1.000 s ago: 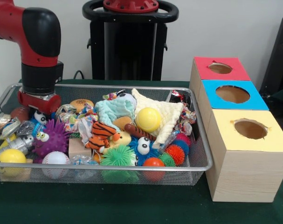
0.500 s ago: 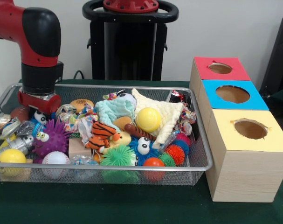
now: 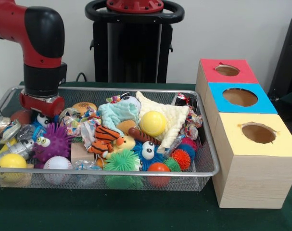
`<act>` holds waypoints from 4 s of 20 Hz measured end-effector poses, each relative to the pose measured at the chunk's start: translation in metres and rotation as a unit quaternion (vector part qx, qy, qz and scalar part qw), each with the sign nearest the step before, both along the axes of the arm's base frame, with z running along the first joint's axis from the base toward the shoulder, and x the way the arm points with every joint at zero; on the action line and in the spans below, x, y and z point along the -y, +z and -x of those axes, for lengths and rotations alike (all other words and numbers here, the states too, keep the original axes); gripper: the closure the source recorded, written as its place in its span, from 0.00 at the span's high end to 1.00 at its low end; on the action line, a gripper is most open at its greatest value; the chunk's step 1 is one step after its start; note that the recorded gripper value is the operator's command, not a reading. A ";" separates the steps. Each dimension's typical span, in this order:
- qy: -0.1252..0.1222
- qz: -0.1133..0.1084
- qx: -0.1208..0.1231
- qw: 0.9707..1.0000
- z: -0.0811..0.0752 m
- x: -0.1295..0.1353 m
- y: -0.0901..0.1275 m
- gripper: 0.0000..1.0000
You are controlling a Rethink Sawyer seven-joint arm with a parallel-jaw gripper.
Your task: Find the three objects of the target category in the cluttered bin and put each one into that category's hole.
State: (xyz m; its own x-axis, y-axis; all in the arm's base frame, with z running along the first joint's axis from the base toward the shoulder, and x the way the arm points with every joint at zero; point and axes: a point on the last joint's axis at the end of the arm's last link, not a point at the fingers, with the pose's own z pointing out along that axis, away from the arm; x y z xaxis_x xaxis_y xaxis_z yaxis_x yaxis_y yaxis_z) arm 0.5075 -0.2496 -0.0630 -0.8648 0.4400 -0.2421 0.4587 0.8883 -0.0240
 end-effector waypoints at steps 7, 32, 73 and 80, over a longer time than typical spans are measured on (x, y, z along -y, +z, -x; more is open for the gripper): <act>0.001 0.001 0.000 1.000 0.000 -0.001 0.001 1.00; 0.016 -0.014 -0.051 0.998 -0.001 -0.018 0.023 0.00; -0.011 -0.044 -0.120 0.992 -0.013 -0.059 0.089 1.00; -0.010 -0.041 -0.123 0.992 -0.012 -0.060 0.089 1.00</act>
